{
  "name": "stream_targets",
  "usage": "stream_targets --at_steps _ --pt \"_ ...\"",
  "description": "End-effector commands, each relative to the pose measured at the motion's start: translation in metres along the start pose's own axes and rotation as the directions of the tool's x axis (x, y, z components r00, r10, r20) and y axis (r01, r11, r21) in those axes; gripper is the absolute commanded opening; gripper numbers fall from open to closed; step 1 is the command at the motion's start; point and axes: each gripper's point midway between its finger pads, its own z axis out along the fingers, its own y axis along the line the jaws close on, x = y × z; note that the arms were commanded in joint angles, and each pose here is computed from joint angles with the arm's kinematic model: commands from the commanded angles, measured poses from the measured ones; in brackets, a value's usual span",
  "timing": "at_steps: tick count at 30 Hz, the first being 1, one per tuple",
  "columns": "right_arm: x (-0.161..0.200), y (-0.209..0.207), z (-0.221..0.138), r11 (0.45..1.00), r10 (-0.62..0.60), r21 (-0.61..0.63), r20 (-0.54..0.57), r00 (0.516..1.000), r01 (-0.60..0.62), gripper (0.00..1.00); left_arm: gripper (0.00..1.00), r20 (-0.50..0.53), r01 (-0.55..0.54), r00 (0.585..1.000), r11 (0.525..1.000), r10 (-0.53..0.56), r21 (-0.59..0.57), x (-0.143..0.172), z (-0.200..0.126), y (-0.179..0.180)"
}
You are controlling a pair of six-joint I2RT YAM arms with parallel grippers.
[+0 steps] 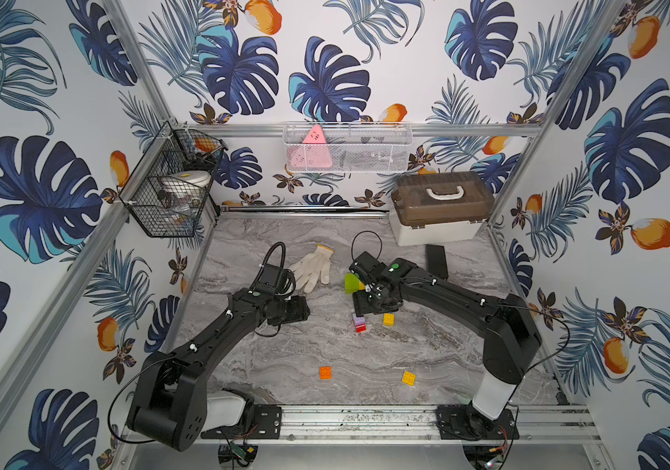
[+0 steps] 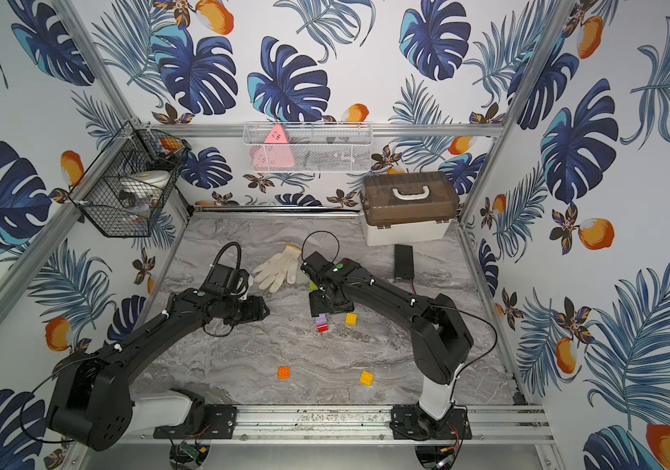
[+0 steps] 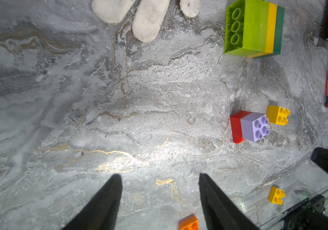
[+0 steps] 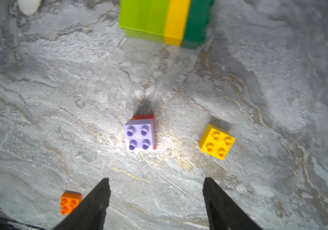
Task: Assemble the number 1 with lego
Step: Assemble the lego brick with the lego brick, then pick up the lego brick from the center of the board.
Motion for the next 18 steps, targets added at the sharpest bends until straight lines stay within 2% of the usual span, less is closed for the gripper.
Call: stream_targets --at_steps 1,10,15,18 --pt "0.009 -0.023 -0.003 0.995 0.099 0.015 -0.013 0.995 -0.098 0.76 0.67 0.014 -0.021 1.0 1.0 0.021 0.0 -0.002 -0.002 -0.001" --pt "0.02 -0.061 0.014 0.986 0.163 0.03 -0.059 0.985 -0.161 0.69 0.67 0.019 -0.021 1.0 0.999 0.021 0.024 -0.003 -0.004 -0.005" --pt "0.019 -0.066 0.03 0.982 0.188 0.024 -0.08 0.979 -0.186 0.62 0.67 0.01 -0.02 1.0 0.999 0.02 0.03 -0.001 -0.003 -0.006" --pt "0.017 -0.065 0.038 0.981 0.194 0.024 -0.084 0.977 -0.193 0.62 0.67 0.012 -0.022 1.0 0.999 0.022 0.032 -0.001 -0.003 -0.006"
